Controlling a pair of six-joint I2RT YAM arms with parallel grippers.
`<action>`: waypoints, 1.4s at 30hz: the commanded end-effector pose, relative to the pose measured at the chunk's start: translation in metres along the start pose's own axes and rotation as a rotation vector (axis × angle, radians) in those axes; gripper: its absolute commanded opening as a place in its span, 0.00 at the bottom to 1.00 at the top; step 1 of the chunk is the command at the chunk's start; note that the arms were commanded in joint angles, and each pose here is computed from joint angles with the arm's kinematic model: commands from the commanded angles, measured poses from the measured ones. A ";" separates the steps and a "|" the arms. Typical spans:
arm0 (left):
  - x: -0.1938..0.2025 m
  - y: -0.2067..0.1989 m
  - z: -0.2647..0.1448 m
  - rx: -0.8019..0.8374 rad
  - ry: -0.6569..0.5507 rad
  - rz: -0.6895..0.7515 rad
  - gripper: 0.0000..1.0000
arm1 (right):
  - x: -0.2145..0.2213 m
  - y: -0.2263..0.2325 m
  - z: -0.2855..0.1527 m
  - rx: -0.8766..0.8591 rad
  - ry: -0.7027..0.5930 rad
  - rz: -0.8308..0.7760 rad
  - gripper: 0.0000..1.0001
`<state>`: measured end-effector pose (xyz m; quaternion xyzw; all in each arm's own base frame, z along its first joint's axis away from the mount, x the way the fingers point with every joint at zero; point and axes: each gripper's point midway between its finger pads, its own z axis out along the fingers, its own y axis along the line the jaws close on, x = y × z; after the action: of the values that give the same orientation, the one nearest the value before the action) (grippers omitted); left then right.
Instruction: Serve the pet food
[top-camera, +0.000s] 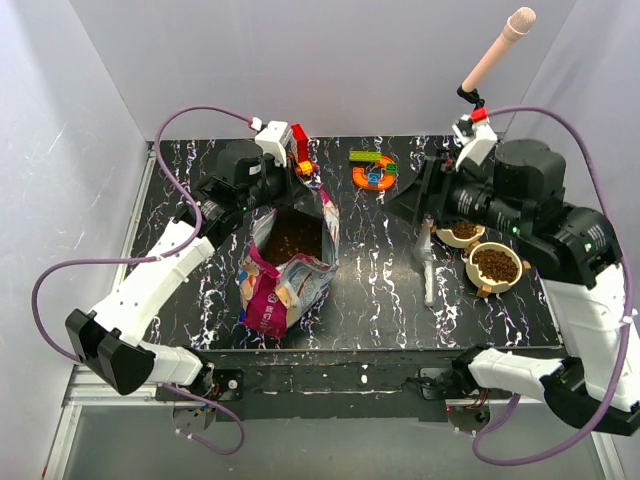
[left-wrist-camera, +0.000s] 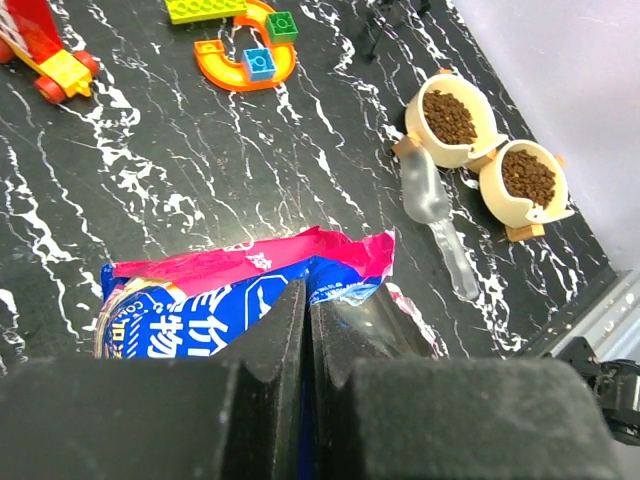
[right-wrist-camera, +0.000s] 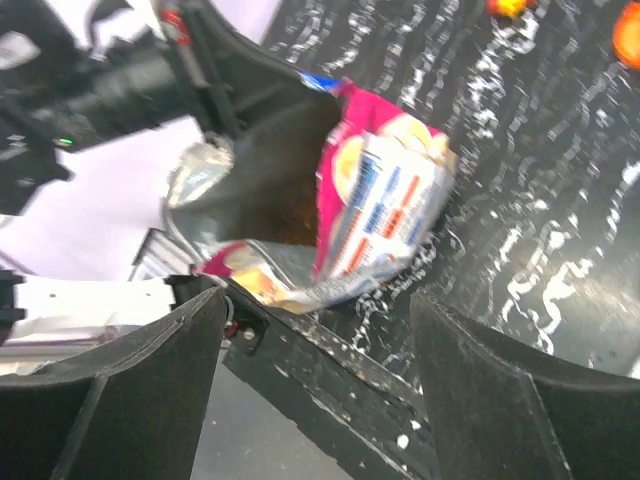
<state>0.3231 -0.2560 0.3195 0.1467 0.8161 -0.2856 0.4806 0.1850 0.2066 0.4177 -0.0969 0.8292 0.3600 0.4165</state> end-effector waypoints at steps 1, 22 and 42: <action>-0.055 -0.051 -0.028 0.202 -0.139 -0.032 0.00 | -0.005 0.009 0.052 -0.117 0.160 -0.033 0.80; -0.039 -0.082 -0.019 0.387 0.011 -0.002 0.00 | 0.047 0.008 0.157 -0.005 0.610 0.981 0.64; -0.005 -0.053 -0.176 0.079 0.127 -0.147 0.56 | -0.001 -0.020 0.205 -0.035 0.449 1.105 0.01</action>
<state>0.1975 -0.2204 0.4200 0.1772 0.7994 -0.3739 0.4356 0.2964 0.3285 0.3113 0.2653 0.8258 0.4937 -0.0632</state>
